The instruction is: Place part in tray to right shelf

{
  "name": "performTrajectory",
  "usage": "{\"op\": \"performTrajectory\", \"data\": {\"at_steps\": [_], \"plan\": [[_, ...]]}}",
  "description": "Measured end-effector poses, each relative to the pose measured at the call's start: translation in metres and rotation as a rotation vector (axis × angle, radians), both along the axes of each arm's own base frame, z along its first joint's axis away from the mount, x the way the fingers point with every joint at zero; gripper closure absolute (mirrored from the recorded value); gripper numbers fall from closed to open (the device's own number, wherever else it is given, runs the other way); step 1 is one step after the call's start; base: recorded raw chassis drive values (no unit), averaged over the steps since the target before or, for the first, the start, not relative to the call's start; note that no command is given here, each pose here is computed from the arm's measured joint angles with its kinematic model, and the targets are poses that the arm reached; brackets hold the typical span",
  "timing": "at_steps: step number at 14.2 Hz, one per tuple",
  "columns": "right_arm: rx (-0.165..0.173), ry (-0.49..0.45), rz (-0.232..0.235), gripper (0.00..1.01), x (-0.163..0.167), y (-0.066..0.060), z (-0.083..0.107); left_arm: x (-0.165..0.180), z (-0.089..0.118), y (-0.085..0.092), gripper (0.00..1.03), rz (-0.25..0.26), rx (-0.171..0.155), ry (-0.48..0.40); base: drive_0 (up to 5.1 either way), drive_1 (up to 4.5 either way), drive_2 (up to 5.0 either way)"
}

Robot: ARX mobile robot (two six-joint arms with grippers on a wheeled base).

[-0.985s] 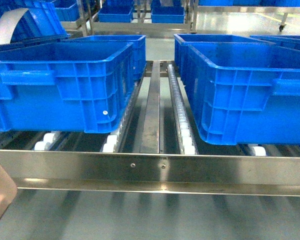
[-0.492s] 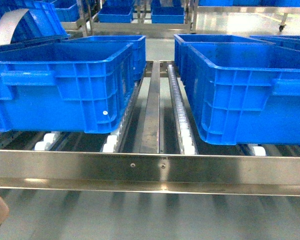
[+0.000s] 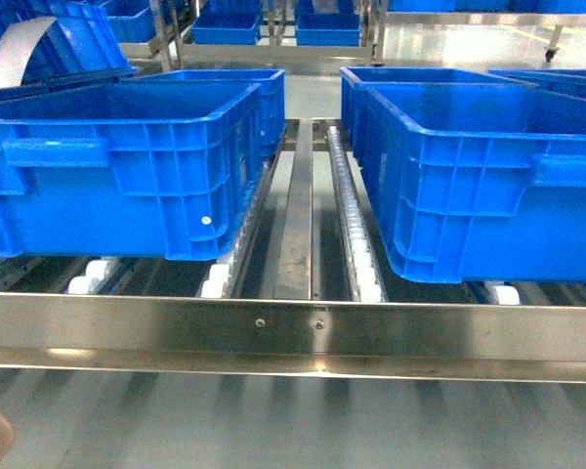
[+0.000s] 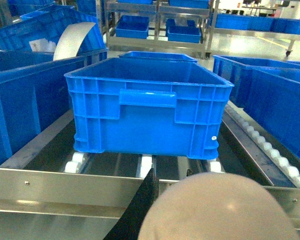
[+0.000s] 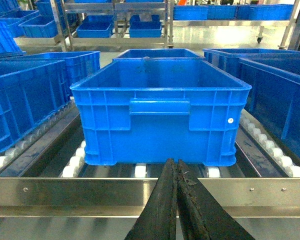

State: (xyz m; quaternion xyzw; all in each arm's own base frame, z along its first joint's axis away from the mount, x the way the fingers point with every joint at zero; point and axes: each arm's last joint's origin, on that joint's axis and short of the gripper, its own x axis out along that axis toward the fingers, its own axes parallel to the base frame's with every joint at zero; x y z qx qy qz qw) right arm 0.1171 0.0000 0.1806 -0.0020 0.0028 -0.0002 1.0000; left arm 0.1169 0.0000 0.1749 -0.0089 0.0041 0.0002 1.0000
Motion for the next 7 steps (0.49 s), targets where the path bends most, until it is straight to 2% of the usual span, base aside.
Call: {"op": "performTrajectory", "data": {"at_steps": [7], "plan": [[0.003, -0.006, 0.0, 0.99, -0.011, 0.0, -0.011, -0.012, -0.006, 0.0, 0.91, 0.0, 0.0, -0.007, 0.0, 0.0, 0.0]]}}
